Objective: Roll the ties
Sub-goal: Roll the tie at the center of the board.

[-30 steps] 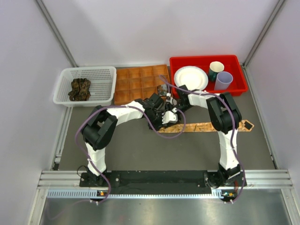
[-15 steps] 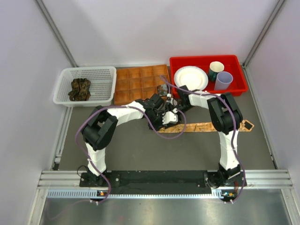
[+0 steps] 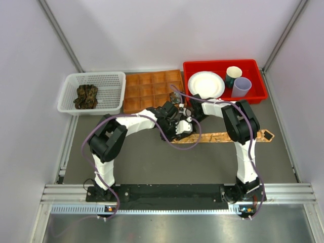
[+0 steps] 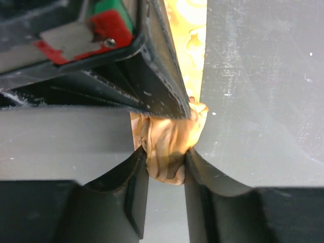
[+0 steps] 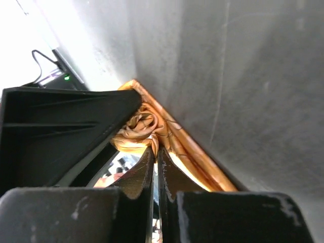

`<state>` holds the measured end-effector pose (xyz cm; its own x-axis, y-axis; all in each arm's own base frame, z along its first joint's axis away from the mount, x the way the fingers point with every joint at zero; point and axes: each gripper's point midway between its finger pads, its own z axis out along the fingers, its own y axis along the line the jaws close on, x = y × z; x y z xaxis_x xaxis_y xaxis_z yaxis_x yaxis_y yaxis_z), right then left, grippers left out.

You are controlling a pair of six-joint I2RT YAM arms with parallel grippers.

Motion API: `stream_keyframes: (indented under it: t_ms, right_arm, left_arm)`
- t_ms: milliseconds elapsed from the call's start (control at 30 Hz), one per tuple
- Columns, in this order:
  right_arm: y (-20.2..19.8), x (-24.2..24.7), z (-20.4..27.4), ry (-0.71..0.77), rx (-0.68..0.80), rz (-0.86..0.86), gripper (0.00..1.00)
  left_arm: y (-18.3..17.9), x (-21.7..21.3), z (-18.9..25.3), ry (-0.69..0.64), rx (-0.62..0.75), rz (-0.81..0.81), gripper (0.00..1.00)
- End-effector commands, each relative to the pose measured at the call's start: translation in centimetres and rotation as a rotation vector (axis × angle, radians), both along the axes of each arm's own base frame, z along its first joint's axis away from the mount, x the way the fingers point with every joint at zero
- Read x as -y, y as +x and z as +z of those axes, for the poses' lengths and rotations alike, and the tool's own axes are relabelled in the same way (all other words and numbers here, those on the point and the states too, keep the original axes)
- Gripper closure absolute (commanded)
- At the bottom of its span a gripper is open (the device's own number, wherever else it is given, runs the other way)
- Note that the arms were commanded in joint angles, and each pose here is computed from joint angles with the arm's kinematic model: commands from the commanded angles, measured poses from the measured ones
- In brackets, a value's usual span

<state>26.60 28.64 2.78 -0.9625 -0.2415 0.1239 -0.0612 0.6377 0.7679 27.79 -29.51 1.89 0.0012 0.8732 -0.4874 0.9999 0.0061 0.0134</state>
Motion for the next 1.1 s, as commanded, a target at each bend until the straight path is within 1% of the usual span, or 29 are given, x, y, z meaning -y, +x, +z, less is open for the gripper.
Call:
stream_keyframes:
  t_ms: [0,33,100,133,267,333,400,433,467,533,600,667,800,900,1000,1067]
  right_arm:
    - [1.4,1.3,-2.0,-0.115,0.097,0.015,1.0]
    - [1.6,1.5,-2.2,-0.127,0.1,0.009,1.0]
    - [1.9,1.7,-2.8,-0.152,0.11,0.001,1.0]
    - [2.1,1.8,-3.0,-0.161,0.114,-0.001,1.0]
    - [2.3,2.3,-3.7,-0.196,0.137,0.004,1.0]
    - [2.4,2.6,-4.0,-0.213,0.154,0.015,1.0]
    - [2.5,2.9,-4.4,-0.23,0.167,0.021,1.0]
    - [2.4,2.9,-4.4,-0.231,0.177,0.032,1.0]
    - [2.4,2.8,-4.5,-0.235,0.182,0.042,1.0]
    - [2.3,2.9,-4.7,-0.246,0.19,0.053,1.0]
    - [2.2,2.8,-4.8,-0.248,0.187,0.055,1.0]
    - [2.1,2.8,-5.0,-0.252,0.182,0.057,1.0]
    - [2.0,2.9,-5.1,-0.248,0.175,0.056,1.0]
    - [2.0,2.8,-5.0,-0.242,0.174,0.056,1.0]
    - [2.0,2.6,-4.9,-0.231,0.184,0.067,1.0]
    - [2.4,2.5,-4.7,-0.229,0.226,0.09,1.0]
  left_arm:
    - [-2.9,-3.5,-5.3,0.164,-0.128,0.036,0.59]
    - [-2.7,-3.4,-5.1,0.155,-0.128,0.045,0.52]
    - [-2.2,-3.0,-4.2,0.101,-0.133,0.061,0.47]
    - [-2.0,-2.6,-3.5,0.067,-0.137,0.066,0.42]
    - [-0.7,-1.4,0.1,-0.105,-0.135,0.104,0.33]
    - [0.7,-1.1,1.3,-0.208,-0.102,0.136,0.32]
    - [1.6,-1.3,2.2,-0.252,-0.114,0.16,0.32]
    - [1.2,-0.7,3.1,-0.322,-0.147,0.124,0.32]
    - [1.7,-0.8,3.4,-0.348,-0.15,0.141,0.32]
    - [1.0,-0.8,3.1,-0.337,-0.202,0.121,0.32]
    - [0.4,-0.5,3.0,-0.32,-0.196,0.061,0.31]
    - [0.2,-0.5,2.5,-0.278,-0.162,0.048,0.31]
    - [-0.6,-0.7,1.8,-0.226,-0.141,0.002,0.3]
    - [-0.5,-0.7,1.0,-0.166,-0.097,-0.001,0.29]
    - [0.0,-0.5,0.6,-0.139,-0.06,0.006,0.32]
    - [0.2,-0.4,0.4,-0.133,-0.045,-0.004,0.34]
